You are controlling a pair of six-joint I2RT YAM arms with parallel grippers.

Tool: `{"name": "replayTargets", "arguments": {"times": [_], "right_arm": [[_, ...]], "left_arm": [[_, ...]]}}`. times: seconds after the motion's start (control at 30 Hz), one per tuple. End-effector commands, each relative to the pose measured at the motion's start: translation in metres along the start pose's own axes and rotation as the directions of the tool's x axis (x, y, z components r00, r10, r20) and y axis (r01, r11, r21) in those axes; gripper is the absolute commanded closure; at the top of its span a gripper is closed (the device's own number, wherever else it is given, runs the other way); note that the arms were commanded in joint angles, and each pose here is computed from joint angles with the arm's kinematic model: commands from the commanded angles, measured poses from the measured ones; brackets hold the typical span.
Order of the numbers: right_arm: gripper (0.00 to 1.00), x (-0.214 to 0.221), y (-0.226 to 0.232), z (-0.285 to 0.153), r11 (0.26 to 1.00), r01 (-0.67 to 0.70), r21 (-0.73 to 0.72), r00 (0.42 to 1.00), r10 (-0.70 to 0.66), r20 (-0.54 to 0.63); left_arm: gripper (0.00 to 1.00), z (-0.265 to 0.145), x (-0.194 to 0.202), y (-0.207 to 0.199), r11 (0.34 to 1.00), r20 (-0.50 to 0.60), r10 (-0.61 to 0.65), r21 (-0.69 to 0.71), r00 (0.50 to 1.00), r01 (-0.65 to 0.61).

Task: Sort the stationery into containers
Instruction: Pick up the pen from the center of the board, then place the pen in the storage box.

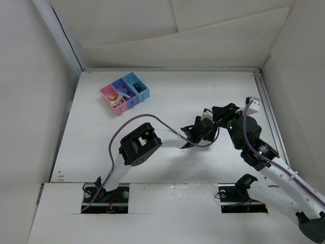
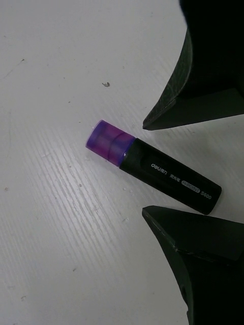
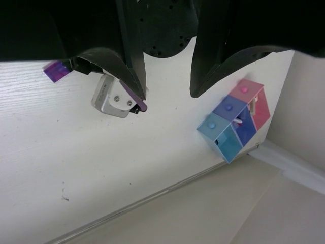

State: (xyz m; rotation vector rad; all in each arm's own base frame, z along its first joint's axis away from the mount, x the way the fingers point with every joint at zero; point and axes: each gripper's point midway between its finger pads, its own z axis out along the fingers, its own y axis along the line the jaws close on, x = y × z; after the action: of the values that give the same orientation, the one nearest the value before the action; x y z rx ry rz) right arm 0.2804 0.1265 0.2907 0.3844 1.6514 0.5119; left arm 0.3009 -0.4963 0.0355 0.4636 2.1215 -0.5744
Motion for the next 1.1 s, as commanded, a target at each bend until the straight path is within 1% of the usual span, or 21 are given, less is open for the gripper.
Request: {"name": "replayTargets", "arguments": {"times": [0.0,0.1,0.13,0.17,0.23,0.27,0.3,0.33,0.43,0.53,0.6,0.63,0.7,0.73,0.77,0.83,0.87,0.93,0.97,1.0,1.07], "right_arm": [[0.54,-0.024,0.016,-0.002,0.998,-0.029,-0.047,0.998,0.032,0.054],[0.54,-0.03,0.017,-0.005,0.998,-0.038,-0.057,0.997,0.041,0.066],[0.54,-0.031,0.015,-0.005,0.998,-0.039,-0.047,0.996,0.042,0.073],[0.54,-0.031,0.015,-0.005,0.998,-0.039,-0.047,0.996,0.042,0.074],[0.54,-0.031,0.015,-0.005,0.998,-0.039,-0.047,0.996,0.042,0.074],[0.54,-0.03,0.017,-0.005,0.998,-0.038,-0.057,0.997,0.042,0.067],[0.54,-0.03,0.016,-0.005,0.998,-0.038,-0.049,0.997,0.042,0.072],[0.54,-0.03,0.016,-0.005,0.998,-0.038,-0.049,0.997,0.042,0.072],[0.54,-0.03,0.016,-0.005,0.998,-0.038,-0.053,0.997,0.042,0.069],[0.54,-0.03,0.016,-0.005,0.998,-0.038,-0.053,0.997,0.042,0.069],[0.53,-0.028,0.014,-0.003,0.999,-0.034,-0.041,0.997,0.037,0.068],[0.53,-0.027,0.016,-0.003,0.998,-0.034,-0.048,0.997,0.037,0.063],[0.53,-0.027,0.017,-0.004,0.998,-0.033,-0.055,0.998,0.037,0.058],[0.53,-0.027,0.017,-0.004,0.998,-0.033,-0.055,0.998,0.037,0.058],[0.53,-0.027,0.016,-0.003,0.998,-0.034,-0.048,0.997,0.037,0.063],[0.53,-0.029,0.017,-0.003,0.998,-0.038,-0.053,0.997,0.042,0.069],[0.53,-0.025,0.018,-0.002,0.998,-0.033,-0.058,0.998,0.036,0.056],[0.53,-0.022,0.019,0.0,0.998,-0.028,-0.06,0.999,0.031,0.043],[0.53,-0.022,0.019,0.0,0.998,-0.028,-0.06,0.999,0.03,0.043],[0.53,-0.022,0.019,0.0,0.998,-0.028,-0.06,0.999,0.03,0.043],[0.53,-0.022,0.019,0.0,0.998,-0.028,-0.06,0.999,0.03,0.043]], "left_arm": [[0.43,0.006,0.011,-0.002,0.995,-0.059,0.095,0.017,0.994,-0.094],[0.51,0.008,0.018,0.005,0.991,-0.076,0.134,0.0,0.988,-0.135],[0.56,0.011,0.019,0.008,0.99,-0.078,0.138,-0.022,0.987,-0.14],[0.65,0.01,0.021,0.012,0.987,-0.089,0.153,-0.034,0.984,-0.156],[0.73,0.011,0.026,0.019,0.983,-0.102,0.17,-0.057,0.98,-0.176],[0.76,0.009,0.02,0.02,0.982,-0.088,0.168,-0.071,0.982,-0.174],[0.83,0.01,0.019,0.021,0.981,-0.084,0.168,-0.08,0.982,-0.175],[0.88,0.008,0.024,0.027,0.978,-0.098,0.174,-0.097,0.98,-0.183],[0.99,0.0,0.009,0.036,0.971,-0.066,0.162,-0.166,0.985,-0.171],[1.0,-0.013,-0.012,0.038,0.973,-0.011,0.102,-0.207,0.995,-0.102],[1.0,-0.018,-0.027,0.048,0.971,0.015,0.042,-0.236,0.999,-0.037],[1.0,-0.024,-0.046,0.058,0.966,0.049,0.005,-0.258,0.999,0.008],[1.0,-0.031,-0.056,0.079,0.954,0.071,-0.048,-0.292,0.996,0.067],[1.0,-0.039,-0.076,0.082,0.952,0.117,-0.105,-0.275,0.988,0.134],[1.0,-0.04,-0.092,0.107,0.937,0.152,-0.15,-0.294,0.977,0.189],[1.0,-0.046,-0.111,0.132,0.918,0.189,-0.215,-0.296,0.958,0.264],[1.0,-0.054,-0.137,0.162,0.888,0.249,-0.272,-0.308,0.93,0.342],[1.0,-0.063,-0.152,0.195,0.857,0.289,-0.319,-0.319,0.903,0.405],[1.0,-0.069,-0.169,0.207,0.845,0.317,-0.353,-0.296,0.88,0.446],[1.0,-0.073,-0.177,0.245,0.804,0.352,-0.392,-0.319,0.85,0.502],[1.0,-0.085,-0.205,0.273,0.776,0.408,-0.423,-0.298,0.809,0.556]]}}
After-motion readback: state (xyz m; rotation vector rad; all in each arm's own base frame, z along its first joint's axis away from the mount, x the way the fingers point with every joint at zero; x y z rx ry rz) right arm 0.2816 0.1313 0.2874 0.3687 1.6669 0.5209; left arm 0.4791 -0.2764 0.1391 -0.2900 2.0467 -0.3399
